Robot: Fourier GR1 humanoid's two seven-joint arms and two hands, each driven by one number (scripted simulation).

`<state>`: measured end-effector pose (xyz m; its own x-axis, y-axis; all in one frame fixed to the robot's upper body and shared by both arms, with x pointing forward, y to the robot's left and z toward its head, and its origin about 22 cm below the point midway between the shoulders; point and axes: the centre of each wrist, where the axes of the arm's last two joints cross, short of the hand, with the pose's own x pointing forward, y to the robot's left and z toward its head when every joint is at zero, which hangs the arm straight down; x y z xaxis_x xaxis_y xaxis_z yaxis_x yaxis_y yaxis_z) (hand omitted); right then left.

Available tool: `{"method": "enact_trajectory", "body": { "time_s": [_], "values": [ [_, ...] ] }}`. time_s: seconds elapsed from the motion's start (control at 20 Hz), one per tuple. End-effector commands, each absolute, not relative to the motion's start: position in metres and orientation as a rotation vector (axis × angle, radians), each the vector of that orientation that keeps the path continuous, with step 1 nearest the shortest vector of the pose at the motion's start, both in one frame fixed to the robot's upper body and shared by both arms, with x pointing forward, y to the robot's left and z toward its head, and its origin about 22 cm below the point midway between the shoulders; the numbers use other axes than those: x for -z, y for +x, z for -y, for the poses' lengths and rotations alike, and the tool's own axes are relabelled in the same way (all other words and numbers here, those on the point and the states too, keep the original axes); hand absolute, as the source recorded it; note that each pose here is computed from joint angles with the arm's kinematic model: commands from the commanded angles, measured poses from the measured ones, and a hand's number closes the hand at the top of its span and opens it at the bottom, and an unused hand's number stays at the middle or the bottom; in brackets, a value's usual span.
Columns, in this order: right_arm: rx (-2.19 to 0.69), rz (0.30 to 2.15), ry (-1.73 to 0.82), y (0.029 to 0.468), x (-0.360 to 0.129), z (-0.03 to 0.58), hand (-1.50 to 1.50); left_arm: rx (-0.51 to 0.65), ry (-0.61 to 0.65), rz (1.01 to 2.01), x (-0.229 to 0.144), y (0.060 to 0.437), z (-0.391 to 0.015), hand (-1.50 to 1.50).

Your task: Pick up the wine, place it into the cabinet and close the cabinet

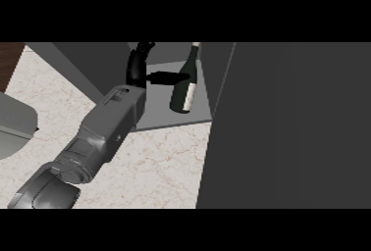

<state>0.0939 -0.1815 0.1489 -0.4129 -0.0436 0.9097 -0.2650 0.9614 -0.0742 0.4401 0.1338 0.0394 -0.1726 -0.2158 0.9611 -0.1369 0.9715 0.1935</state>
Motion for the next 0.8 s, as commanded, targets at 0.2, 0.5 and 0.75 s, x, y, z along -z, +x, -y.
{"method": "enact_trajectory", "body": {
  "time_s": [0.2,0.5,0.75],
  "values": [
    [-0.201,1.982,0.3,0.075,-0.174,0.186,-1.5,-0.023,0.039,1.848,-0.071,0.454,-0.141,1.5],
    [-0.178,1.952,0.271,0.07,-0.177,0.191,-1.5,-0.002,-0.158,1.865,-0.061,0.446,-0.115,1.5],
    [-0.169,1.967,0.267,0.07,-0.187,0.195,-1.5,0.017,-0.246,1.842,-0.072,0.447,-0.098,-1.5]
  ]
}}
